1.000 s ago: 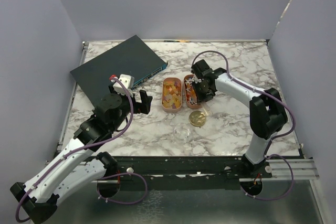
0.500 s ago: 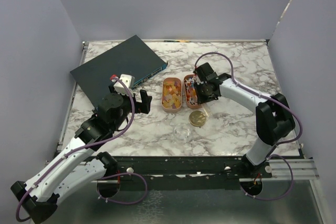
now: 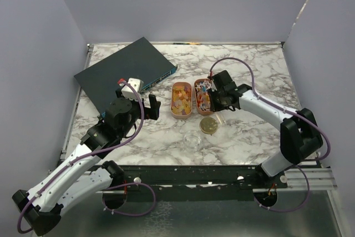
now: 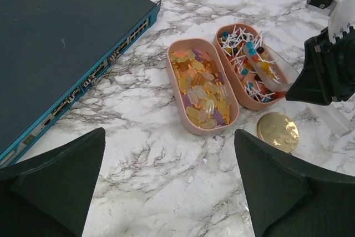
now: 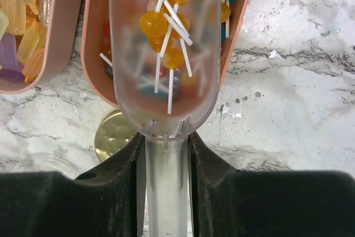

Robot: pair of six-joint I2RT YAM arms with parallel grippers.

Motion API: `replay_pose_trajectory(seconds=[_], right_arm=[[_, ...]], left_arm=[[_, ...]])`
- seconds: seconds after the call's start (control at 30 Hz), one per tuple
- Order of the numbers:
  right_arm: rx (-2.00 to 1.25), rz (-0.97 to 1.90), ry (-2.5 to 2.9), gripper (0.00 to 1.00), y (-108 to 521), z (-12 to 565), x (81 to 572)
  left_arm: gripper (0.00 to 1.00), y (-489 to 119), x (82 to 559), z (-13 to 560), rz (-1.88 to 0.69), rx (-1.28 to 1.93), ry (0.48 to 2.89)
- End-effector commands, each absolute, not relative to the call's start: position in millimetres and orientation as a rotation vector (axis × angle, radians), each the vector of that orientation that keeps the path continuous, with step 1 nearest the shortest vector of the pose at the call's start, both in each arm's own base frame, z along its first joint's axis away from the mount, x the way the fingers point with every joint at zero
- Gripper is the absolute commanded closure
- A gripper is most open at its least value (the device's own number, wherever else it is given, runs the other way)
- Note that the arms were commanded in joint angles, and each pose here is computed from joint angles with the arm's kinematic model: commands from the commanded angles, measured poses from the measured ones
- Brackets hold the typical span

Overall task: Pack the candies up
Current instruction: Scoop the fake candies from the storage box, then place the fake candies in the packing bottle.

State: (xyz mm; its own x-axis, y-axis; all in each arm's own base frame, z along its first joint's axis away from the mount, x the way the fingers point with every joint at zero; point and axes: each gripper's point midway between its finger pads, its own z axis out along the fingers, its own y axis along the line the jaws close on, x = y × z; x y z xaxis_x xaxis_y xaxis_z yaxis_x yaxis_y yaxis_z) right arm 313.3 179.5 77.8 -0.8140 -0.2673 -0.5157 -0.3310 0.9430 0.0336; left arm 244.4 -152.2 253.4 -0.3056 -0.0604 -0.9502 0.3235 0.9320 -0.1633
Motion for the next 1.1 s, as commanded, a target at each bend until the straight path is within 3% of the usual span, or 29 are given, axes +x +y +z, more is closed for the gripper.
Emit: replay_pose_trajectory(seconds=[0.0, 0.6, 1.07], right_arm=[[-0.424, 0.199, 2.475, 1.0, 179.3, 97.8, 319.1], [-0.539, 0.258, 2.309, 1.0, 176.9, 148.2, 293.7], [-1.047, 0.332, 2.117, 1.0, 192.4, 188.1, 230.6]], left_arm=[[0.01, -148.3, 244.2, 244.4, -0.349, 0.199, 1.868], [0.01, -150.1, 243.1, 246.0, -0.366, 0.201, 1.861], [0.01, -151.2, 238.1, 255.5, -0.41, 0.201, 1.828]])
